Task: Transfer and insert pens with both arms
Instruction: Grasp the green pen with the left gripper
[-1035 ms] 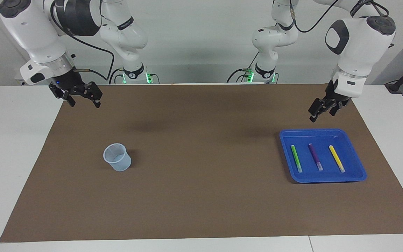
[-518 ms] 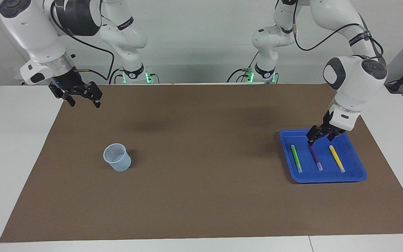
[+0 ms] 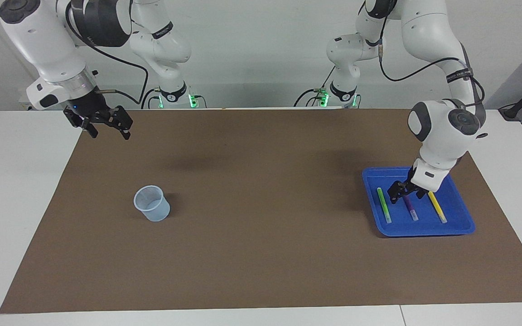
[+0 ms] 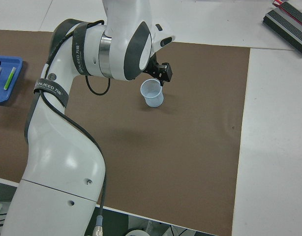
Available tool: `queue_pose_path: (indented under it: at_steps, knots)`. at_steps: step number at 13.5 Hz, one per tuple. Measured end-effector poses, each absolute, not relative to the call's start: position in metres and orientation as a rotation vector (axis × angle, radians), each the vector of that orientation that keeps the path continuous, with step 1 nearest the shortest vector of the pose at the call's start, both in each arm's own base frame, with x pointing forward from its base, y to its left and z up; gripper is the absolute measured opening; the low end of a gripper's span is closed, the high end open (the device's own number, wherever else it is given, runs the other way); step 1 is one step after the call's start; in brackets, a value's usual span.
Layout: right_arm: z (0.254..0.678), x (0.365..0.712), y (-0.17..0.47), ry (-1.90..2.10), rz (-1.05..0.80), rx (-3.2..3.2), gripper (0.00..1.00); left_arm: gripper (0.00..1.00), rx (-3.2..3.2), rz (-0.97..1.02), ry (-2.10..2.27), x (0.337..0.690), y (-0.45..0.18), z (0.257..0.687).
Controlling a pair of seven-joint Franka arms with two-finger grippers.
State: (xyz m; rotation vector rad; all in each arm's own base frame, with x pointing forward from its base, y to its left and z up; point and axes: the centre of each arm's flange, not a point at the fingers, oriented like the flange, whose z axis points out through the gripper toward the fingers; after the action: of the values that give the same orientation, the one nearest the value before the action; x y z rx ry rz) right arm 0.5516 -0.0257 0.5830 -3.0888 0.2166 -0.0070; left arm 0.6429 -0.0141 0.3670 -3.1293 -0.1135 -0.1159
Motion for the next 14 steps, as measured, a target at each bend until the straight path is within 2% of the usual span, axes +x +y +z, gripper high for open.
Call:
queue_pose_path:
  at_steps: [10,13,14]
  knots:
    - [0.582,0.552,-0.026,0.222,-0.005,-3.088,1.0,0.99,-3.134,-0.086,-0.061,0.634,-0.025,0.322]
    - [0.582,0.551,-0.026,0.222,-0.003,-3.088,1.0,0.96,-3.134,-0.088,-0.058,0.633,-0.025,0.321]
    - [0.581,0.551,-0.026,0.222,-0.001,-3.089,1.0,0.93,-3.134,-0.091,-0.057,0.633,-0.025,0.32]
